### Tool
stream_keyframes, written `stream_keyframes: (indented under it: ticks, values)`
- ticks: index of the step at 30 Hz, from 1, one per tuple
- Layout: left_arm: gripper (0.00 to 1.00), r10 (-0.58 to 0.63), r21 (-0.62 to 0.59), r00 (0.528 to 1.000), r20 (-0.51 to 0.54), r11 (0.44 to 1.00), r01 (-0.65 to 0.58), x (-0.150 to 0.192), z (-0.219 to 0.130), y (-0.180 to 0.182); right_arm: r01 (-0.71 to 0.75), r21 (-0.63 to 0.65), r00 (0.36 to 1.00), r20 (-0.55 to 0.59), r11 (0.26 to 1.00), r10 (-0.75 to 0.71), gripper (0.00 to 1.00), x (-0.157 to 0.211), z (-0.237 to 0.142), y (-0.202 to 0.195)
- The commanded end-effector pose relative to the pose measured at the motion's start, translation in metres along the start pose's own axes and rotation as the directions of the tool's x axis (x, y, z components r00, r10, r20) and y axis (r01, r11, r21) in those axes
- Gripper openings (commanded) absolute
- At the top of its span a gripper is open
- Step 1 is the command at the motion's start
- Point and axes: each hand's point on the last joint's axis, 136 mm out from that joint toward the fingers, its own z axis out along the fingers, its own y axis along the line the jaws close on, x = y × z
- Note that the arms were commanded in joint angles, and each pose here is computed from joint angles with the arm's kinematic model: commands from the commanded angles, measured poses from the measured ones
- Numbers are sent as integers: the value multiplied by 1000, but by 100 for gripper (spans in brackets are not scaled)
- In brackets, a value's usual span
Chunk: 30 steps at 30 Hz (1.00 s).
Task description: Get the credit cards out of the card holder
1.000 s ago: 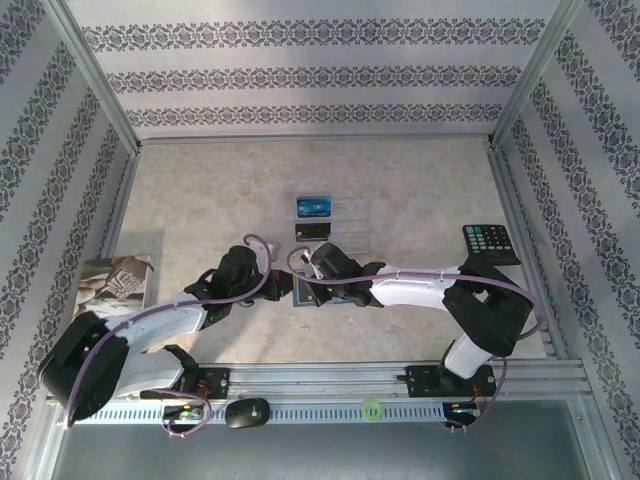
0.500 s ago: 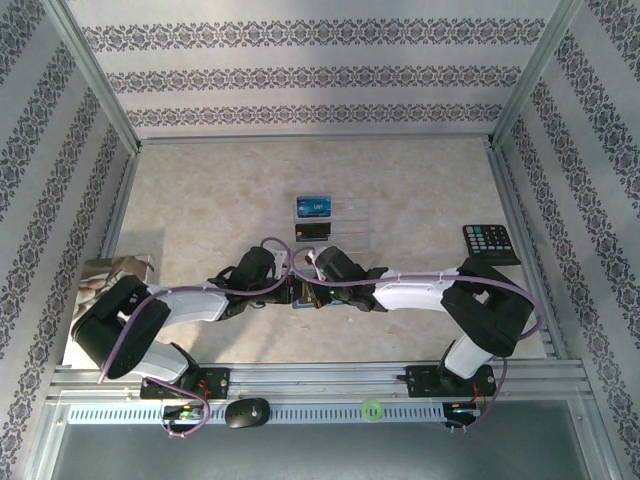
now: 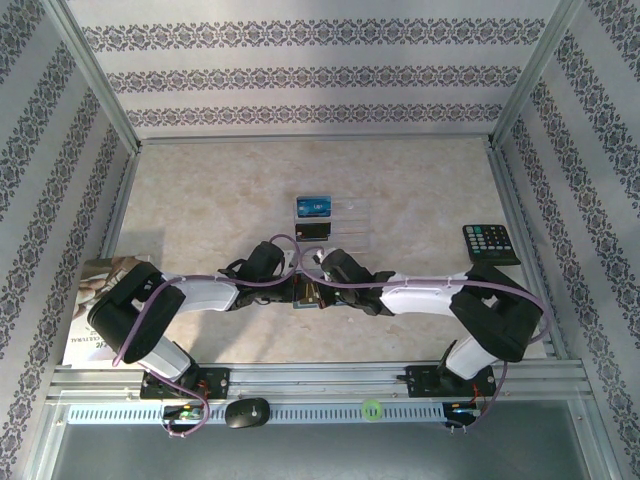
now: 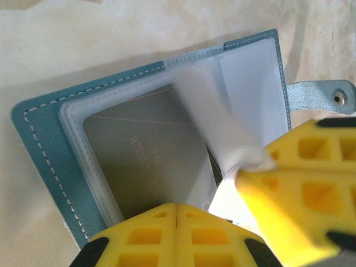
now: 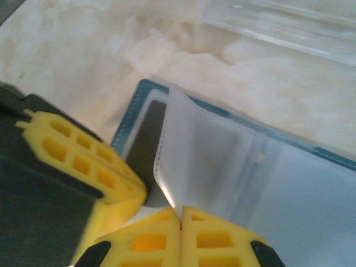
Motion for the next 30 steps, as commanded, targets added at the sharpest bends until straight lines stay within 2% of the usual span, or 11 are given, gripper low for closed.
stream_keyframes:
  ticks: [1, 4, 8, 10, 13, 17, 21, 24, 27, 30]
  values:
    - [0, -16, -71, 993, -114, 997, 8, 32, 3, 19, -106, 121, 992, 83, 987, 97, 5, -7, -14, -28]
    - [0, -7, -69, 994, -109, 998, -1, 29, 3, 18, -180, 206, 979, 132, 962, 155, 21, -8, -26, -50]
    - [0, 9, -51, 995, -97, 999, -14, 25, 1, 12, -186, 207, 966, 216, 961, 140, 28, -29, -51, -52]
    - [0, 17, -44, 996, -91, 999, -21, 22, 0, 10, -138, 89, 968, 224, 986, 116, 29, -47, -59, -29]
    - [0, 20, -36, 996, -87, 999, -24, 20, 0, 7, -138, -63, 977, 153, 988, 146, 29, -59, -58, -3]
    - [0, 28, -23, 997, -72, 999, -29, 15, -1, 2, -180, -148, 980, 53, 972, 190, 24, -48, -39, 9]
    - [0, 34, -21, 997, -65, 999, -35, 13, -2, 0, -275, -64, 961, -45, 959, 273, 19, -15, -15, -13]
    - [0, 36, -18, 998, -60, 999, -37, 12, -2, 0, -348, 44, 935, -50, 936, 350, 16, 5, -7, -43]
    - [0, 44, -8, 998, -54, 999, -44, 8, -2, -4, -361, 145, 927, -51, 921, 371, 16, 17, -6, -64]
    - [0, 64, 18, 998, -26, 998, -63, -1, -6, -14, -350, 141, 932, -49, 926, 360, 17, 13, -7, -63]
